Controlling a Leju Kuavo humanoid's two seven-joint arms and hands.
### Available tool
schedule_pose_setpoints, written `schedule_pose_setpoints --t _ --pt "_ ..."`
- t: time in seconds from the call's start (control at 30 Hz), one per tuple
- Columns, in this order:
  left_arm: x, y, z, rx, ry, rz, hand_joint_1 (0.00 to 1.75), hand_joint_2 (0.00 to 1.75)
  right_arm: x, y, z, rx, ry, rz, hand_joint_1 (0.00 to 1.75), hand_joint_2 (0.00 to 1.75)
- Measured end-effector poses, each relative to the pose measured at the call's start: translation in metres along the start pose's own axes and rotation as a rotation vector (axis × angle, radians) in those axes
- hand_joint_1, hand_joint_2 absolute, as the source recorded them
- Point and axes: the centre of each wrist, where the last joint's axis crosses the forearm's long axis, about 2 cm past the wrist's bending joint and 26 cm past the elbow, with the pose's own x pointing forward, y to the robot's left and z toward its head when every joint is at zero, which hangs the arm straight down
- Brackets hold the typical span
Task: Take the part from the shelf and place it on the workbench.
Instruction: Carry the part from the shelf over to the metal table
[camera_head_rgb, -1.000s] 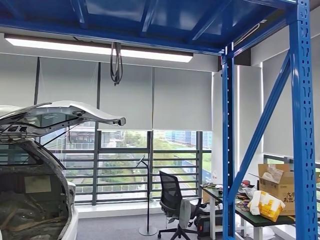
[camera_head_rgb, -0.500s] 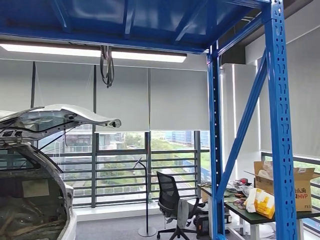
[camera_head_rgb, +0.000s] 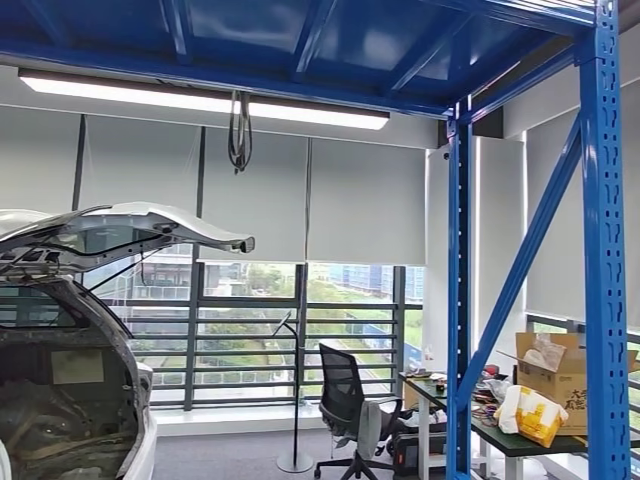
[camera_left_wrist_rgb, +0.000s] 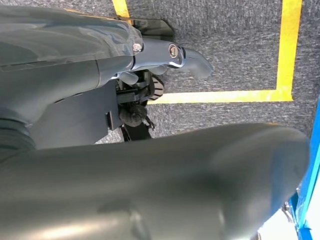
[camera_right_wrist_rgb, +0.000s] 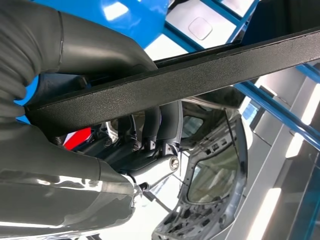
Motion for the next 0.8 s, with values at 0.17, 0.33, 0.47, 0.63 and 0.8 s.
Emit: schedule_pose_setpoints --t 0.17,0.33,0.47,0.63,0.8 --pt "0.0006 -0.0015 -0.0003 -0.004 0.0 0.001 0.0 1.75 0.0001 -0.0016 -0.0026 0.002 -0.007 0.005 1.75 1.75" --pt "0.001 -0.0027 -0.0006 -0.01 0.0 0.004 0.0 1.75 0.0006 -0.0023 -0.0053 0.0 -0.014 0.006 1.75 1.75" --pt "0.001 -0.0026 -0.0006 -0.01 0.0 0.005 0.0 1.75 0.0008 -0.0021 -0.0057 0.0 -0.014 0.005 1.75 1.75" --pt "0.0002 -0.0021 -0.0002 -0.009 0.001 0.006 0.0 1.75 0.0003 -0.0017 -0.0053 0.002 -0.012 0.004 1.75 1.75" --pt "0.0001 -0.0017 -0.0002 -0.009 0.001 0.006 0.0 1.75 0.0005 -0.0011 -0.0051 0.004 -0.011 0.003 1.75 1.75"
